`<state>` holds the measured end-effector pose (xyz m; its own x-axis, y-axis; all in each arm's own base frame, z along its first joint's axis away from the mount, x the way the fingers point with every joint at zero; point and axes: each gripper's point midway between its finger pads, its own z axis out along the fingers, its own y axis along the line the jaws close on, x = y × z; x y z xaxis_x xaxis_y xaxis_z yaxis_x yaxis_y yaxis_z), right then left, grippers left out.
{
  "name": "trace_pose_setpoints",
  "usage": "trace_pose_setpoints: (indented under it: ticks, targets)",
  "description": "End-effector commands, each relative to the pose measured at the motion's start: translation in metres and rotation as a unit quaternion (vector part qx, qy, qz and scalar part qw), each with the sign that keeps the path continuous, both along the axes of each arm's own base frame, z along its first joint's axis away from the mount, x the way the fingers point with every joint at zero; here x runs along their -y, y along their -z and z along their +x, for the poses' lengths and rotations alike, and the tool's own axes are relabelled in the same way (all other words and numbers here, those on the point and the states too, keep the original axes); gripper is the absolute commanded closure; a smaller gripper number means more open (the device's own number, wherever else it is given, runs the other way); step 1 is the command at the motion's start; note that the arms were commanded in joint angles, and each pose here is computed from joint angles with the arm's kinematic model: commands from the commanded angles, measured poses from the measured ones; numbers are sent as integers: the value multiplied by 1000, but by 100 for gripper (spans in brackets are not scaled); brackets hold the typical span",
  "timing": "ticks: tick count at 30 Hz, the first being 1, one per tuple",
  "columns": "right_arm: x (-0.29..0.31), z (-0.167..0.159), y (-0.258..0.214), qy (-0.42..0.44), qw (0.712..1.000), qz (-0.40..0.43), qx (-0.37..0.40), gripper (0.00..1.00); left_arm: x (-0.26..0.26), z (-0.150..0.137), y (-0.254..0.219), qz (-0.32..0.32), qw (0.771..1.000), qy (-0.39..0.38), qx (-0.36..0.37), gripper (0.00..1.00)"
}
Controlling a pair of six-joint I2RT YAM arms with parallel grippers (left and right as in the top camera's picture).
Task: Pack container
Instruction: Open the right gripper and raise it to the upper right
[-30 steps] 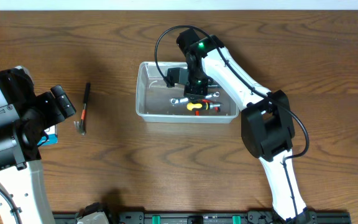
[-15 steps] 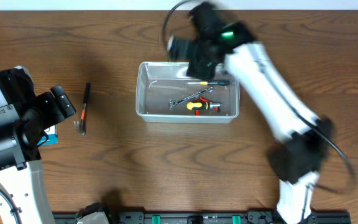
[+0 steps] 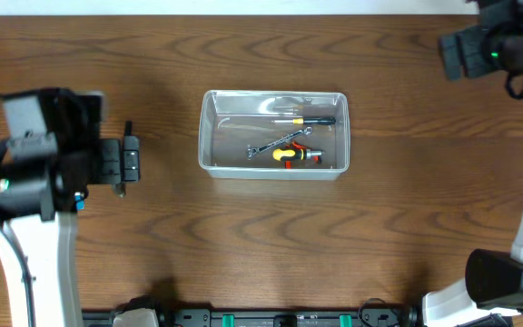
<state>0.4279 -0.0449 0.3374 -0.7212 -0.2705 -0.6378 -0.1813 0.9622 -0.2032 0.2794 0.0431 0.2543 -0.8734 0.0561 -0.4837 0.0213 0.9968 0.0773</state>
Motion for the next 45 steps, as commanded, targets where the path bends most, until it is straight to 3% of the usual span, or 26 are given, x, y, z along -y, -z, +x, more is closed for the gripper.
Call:
trace_pose_setpoints:
  ticks: [1, 7, 16, 30, 45]
  targets:
    - [1, -3, -2, 9, 999, 35, 4, 1, -1, 14, 12, 14, 998, 44, -30, 2]
    - [-1, -2, 2, 7, 999, 37, -1, 1, -7, 35, 53, 25, 992, 82, -95, 2]
    - [-1, -3, 12, 8, 999, 39, -16, 1, -43, 42, 108, 30, 981, 61, -184, 2]
    - [0, 2, 24, 9, 999, 40, -28, 1, -55, 46, 173, 8, 965, 66, -253, 2]
    - [0, 3, 25, 8, 999, 40, -30, 1, -60, 62, 222, 2, 960, 68, -270, 2]
